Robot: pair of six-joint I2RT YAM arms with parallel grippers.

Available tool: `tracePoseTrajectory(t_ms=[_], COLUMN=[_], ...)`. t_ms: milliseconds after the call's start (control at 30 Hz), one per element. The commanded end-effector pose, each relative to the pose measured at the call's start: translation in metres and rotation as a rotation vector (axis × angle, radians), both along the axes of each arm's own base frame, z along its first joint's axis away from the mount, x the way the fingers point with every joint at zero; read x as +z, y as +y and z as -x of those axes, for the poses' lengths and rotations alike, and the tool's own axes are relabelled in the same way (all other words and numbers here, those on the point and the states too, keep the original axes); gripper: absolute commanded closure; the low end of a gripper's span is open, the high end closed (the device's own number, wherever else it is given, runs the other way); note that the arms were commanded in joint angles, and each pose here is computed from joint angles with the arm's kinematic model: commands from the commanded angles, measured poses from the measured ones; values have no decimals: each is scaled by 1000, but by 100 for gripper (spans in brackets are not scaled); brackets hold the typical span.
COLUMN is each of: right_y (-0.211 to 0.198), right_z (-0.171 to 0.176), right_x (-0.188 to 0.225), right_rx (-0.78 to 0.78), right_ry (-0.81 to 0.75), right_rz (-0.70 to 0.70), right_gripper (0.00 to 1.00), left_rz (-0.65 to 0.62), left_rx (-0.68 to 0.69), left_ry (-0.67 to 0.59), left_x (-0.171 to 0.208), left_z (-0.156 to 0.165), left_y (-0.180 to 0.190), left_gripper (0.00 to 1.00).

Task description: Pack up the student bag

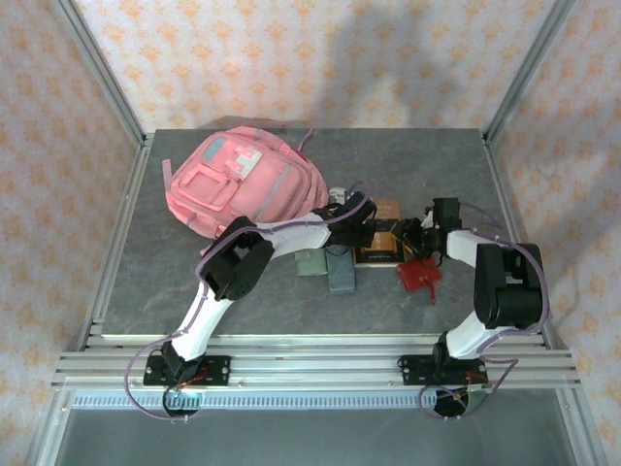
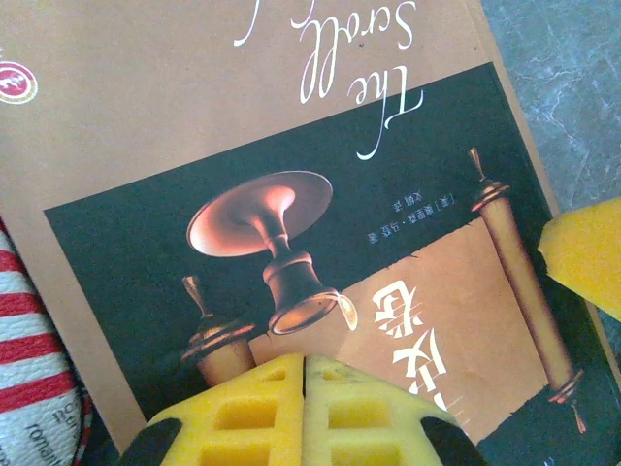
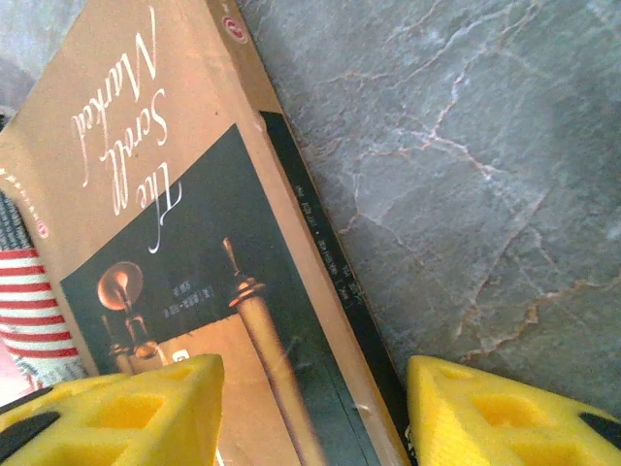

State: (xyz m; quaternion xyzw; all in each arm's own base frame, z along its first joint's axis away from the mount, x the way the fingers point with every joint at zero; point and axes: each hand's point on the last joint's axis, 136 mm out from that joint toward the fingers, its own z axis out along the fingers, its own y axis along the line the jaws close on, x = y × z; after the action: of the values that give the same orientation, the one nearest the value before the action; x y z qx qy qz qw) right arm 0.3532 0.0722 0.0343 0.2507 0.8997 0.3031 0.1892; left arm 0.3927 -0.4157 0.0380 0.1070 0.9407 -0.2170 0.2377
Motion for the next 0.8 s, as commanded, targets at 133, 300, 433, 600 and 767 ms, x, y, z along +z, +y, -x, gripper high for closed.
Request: tracePoseTrajectory(t_ms=[133,300,433,600,767], right_y=[58,63,65,72,68], right_z=[4,8,10,11,7], right_x=[58,78,66,41,29], right_rx=[215,234,232,227,186], right_ry=[-221,-283,-249,-177,-138], right_rz=[-286,-332,-346,-327,-291], right_gripper=[51,52,54,57,80], left_rz=[-70,-60,-46,-23,-10], left_rx=[-45,-50,-56,-55,-52], left_ry=[106,105,99,83,72], left_x=[-51,-50,-46,-37,-27], left_z=[29,30,29,27,26], left_y=[12,10,7,5,3], left_gripper=[100,100,100,100,100])
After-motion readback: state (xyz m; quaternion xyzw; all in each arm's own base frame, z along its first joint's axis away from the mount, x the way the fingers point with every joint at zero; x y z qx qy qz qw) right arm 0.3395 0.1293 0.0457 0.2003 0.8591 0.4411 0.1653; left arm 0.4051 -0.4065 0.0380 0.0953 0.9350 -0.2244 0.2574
